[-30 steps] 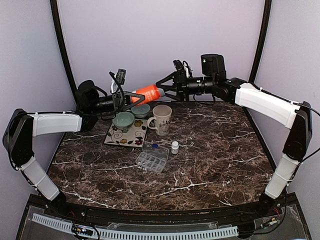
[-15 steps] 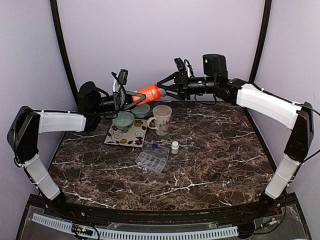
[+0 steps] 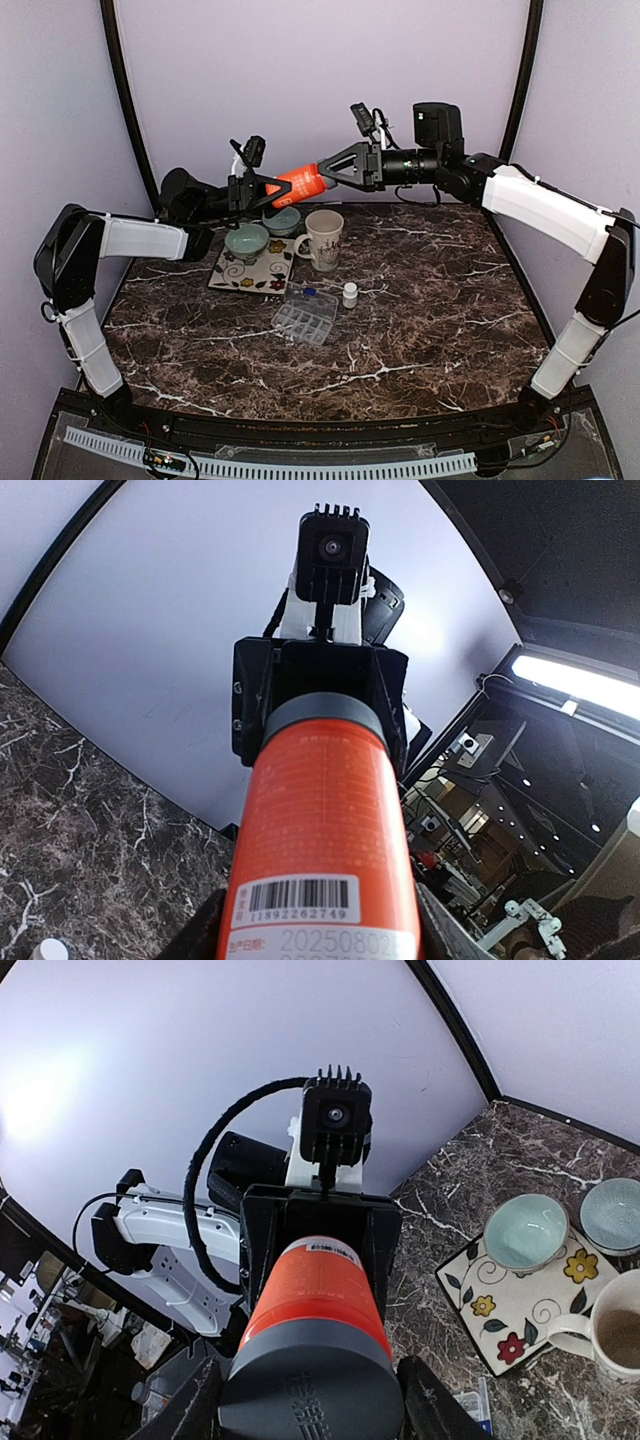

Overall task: Sort the pills into containers
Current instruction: Screw the lid of the pill bottle onto the pill bottle.

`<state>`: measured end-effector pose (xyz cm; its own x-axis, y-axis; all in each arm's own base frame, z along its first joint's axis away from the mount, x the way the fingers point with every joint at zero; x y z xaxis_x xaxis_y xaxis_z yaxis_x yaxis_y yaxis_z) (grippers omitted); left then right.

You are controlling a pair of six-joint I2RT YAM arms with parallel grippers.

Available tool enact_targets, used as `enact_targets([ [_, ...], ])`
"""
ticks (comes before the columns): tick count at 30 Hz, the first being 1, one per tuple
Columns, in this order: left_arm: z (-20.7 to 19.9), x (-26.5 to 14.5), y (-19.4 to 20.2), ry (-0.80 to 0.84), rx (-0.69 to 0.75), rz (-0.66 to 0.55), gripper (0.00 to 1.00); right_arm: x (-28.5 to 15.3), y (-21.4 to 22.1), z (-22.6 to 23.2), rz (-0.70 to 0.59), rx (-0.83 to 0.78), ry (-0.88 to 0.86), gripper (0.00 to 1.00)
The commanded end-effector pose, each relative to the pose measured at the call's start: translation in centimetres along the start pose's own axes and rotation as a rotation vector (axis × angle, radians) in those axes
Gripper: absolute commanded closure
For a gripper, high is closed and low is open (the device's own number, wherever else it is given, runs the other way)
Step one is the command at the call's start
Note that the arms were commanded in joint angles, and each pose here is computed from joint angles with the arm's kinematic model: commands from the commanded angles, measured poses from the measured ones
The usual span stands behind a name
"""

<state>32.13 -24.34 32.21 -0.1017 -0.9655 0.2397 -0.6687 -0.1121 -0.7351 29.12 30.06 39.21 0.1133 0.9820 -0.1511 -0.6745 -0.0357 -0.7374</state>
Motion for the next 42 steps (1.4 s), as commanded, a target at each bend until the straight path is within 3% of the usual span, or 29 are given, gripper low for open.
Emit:
enact_targets([
  [1, -4.4, 1.9, -1.9, 0.147, 0.097, -0.049, 0.95, 1.8, 2.7, 0.2, 0.098, -0.057, -0.035, 0.89],
  [9, -4.8, 2.1, -2.6, 0.21, 0.035, -0.107, 0.95, 1.4, 2.7, 1.1, 0.062, -0.191, 0.004, 0.89],
  [26, -5.9, 4.5, -2.9, 0.29, -0.067, -0.077, 0.96, 1.6, 3.4, 2.3, 0.044, -0.377, 0.088, 0.89],
  [34, -6.2, 5.0, -2.5, 0.252, -0.005, 0.002, 0.96, 1.8, 3.1, 2.4, 0.084, -0.325, 0.082, 0.9],
  [42, -6.4, 5.3, -2.8, 0.2, 0.132, 0.047, 0.96, 2.6, 3.1, 1.4, 0.088, -0.114, 0.053, 0.91],
])
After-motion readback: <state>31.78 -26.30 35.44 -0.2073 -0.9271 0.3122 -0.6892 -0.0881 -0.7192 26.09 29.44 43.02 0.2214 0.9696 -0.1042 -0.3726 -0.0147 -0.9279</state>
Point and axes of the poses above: each gripper's point midway between its finger pads, its own x axis out along the fingers, its own z axis along the line the jaws close on, y = z × x, the point moved 10 cm from there along -x, back along the fingers, and after that the axes turned 3 degrees about x, right-handed, at the moved point
